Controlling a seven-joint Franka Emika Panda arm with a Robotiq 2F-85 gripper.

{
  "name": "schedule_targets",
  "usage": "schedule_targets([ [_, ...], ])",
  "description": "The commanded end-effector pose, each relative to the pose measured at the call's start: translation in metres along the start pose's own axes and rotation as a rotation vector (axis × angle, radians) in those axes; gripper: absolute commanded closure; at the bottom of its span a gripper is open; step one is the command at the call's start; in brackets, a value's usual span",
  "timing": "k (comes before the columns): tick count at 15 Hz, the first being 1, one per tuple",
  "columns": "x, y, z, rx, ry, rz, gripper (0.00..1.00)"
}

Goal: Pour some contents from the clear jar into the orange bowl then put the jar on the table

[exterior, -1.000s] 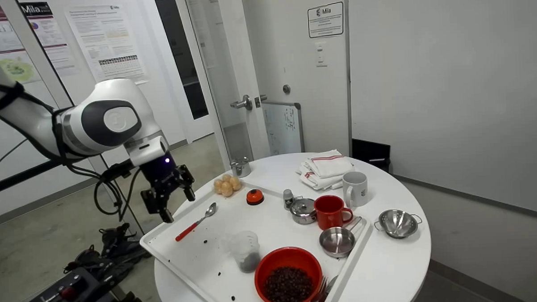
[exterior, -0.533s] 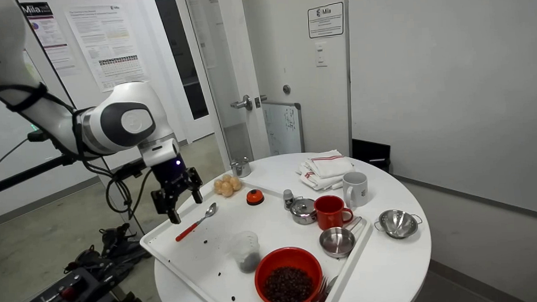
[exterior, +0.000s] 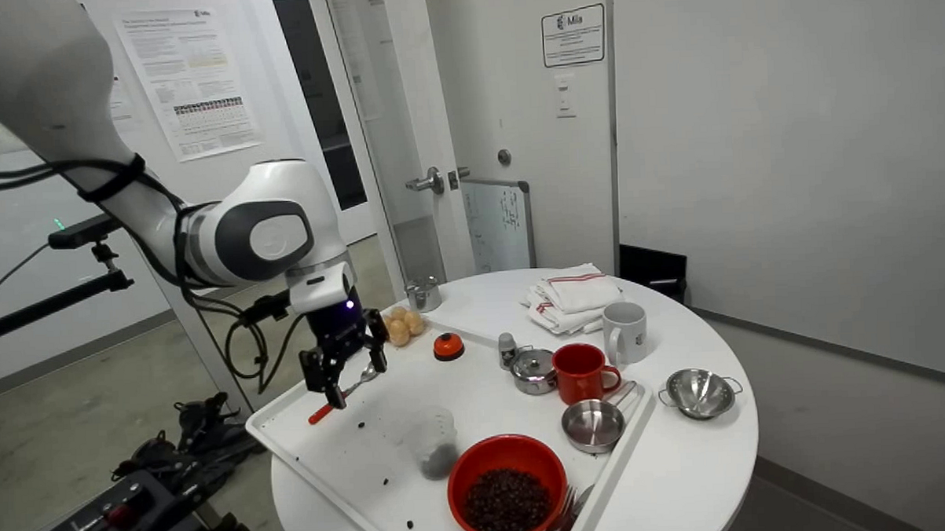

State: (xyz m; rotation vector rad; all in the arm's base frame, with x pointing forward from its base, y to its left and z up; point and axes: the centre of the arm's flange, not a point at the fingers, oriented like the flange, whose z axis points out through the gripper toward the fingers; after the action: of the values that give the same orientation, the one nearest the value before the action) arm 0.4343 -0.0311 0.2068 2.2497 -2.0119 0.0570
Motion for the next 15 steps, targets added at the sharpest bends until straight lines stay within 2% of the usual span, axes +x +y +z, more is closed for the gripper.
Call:
schedule_targets([
  [1,0.006,-0.018,0.022,0.003,-0.040,0.004,0.00],
  [8,0.012,-0.043,0.057,-0.048,-0.069,0.027,0.00],
  [15,0.013,-0.064,0.093,-0.112,-0.028,0.025,0.00],
])
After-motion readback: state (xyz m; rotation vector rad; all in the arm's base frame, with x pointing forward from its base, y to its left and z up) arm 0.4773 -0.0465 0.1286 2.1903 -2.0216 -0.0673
